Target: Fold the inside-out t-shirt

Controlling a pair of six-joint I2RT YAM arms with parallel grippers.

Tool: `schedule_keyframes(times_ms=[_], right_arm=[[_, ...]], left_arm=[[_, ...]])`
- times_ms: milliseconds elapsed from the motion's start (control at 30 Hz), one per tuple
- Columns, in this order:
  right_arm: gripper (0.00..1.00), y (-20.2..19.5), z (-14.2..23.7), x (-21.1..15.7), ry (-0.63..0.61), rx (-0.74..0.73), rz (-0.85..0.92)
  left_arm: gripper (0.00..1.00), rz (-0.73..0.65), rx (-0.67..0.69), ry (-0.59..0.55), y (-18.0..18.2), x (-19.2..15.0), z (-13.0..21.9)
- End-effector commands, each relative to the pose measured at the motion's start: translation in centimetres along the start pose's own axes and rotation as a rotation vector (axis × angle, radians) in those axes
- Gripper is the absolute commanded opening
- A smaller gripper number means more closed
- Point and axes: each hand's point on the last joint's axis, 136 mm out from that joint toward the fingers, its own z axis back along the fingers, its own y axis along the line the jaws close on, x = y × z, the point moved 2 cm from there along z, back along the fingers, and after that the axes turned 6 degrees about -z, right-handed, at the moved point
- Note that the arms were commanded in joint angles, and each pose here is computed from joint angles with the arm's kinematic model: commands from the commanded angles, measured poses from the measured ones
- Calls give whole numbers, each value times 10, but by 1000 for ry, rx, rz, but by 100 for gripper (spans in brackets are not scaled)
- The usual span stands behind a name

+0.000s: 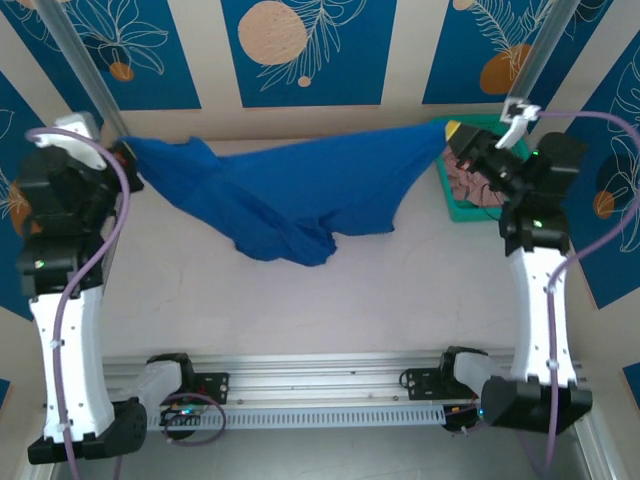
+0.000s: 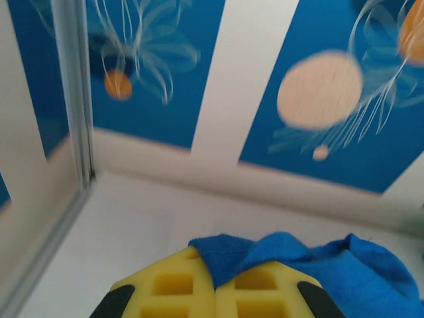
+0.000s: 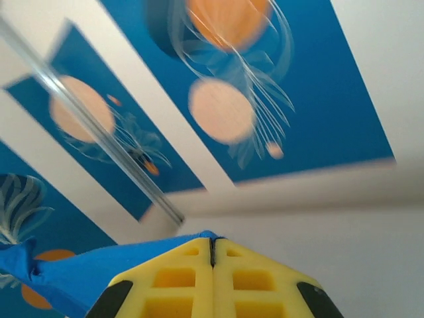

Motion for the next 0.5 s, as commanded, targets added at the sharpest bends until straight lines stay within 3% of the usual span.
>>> schedule_keyframes(times_ms=[0, 200, 467], right_arm=[[0, 26, 23, 21, -58, -58, 59], [0, 76, 66, 47, -150, -99, 161], [0, 122, 123, 45, -247, -128, 262]], left_arm=[[0, -31, 80, -111, 8, 48, 24], [0, -90, 103, -241, 4, 101, 70], [0, -154, 144, -348, 5, 116, 122]])
